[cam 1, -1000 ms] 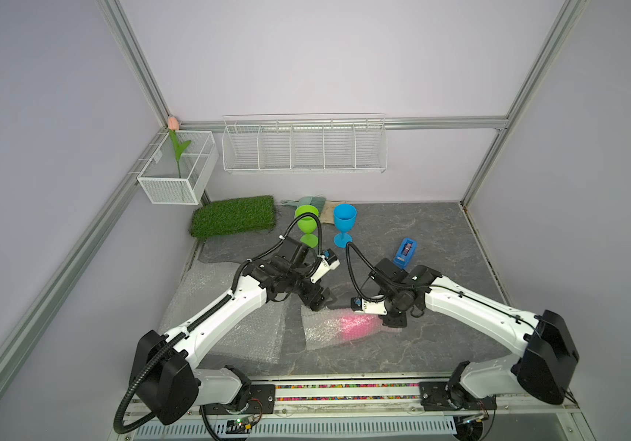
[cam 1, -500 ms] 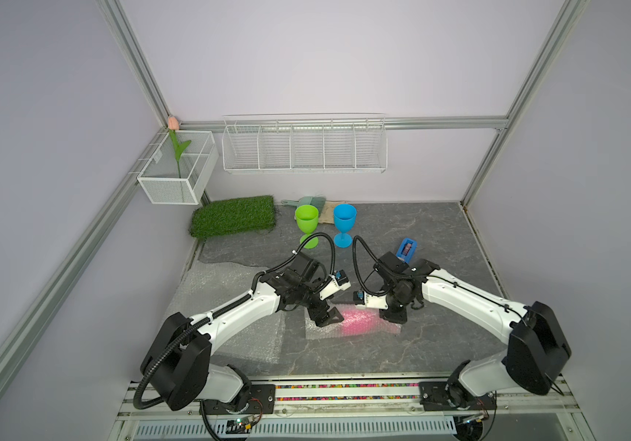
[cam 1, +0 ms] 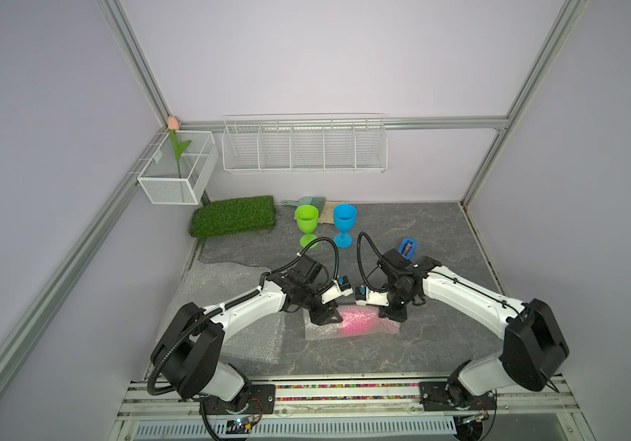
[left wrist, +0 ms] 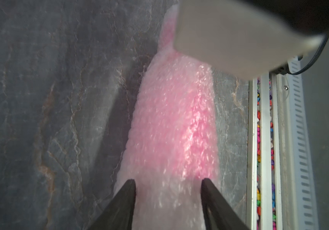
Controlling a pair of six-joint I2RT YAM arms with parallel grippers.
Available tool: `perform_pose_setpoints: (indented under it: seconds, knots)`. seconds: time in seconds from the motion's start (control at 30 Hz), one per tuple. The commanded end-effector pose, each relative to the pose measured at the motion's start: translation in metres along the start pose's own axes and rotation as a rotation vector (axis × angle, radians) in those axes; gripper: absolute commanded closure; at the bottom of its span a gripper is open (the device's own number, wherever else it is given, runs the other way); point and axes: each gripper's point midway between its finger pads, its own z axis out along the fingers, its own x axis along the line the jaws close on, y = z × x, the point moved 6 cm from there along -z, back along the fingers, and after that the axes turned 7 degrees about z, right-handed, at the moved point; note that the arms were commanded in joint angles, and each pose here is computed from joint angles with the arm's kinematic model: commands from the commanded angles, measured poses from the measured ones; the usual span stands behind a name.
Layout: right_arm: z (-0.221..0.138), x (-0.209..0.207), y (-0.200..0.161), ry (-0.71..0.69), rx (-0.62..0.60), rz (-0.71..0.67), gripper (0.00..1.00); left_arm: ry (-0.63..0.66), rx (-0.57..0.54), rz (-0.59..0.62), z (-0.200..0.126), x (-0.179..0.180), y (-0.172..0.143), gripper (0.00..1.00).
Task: Wrap wine glasses in bubble wrap
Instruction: Adjust the bubble wrap at the center of the board.
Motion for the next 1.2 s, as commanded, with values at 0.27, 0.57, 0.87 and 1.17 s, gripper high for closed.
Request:
perform_pose_setpoints:
  seconds: [0.27,0.57,0.87,1.17]
  knots:
    - [-0.003,-0.001,0.003,0.022,-0.015,-0.014,0.93,-0.022,0.035,0.054,0.0,-0.004,0.002,0.83]
    - [-0.04,-0.007,0.015,-0.027,-0.188,0.095,0.48,0.005,0.038,0.083,-0.002,-0.007,0.003,0.89]
    - [-0.096,-0.103,-0.005,-0.113,-0.718,0.884,0.41,0.024,0.054,0.093,-0.003,-0.01,0.004,0.91]
    - [-0.058,-0.176,-0.069,0.301,-0.937,1.543,0.53,0.011,0.046,0.11,-0.002,-0.015,0.006,0.91]
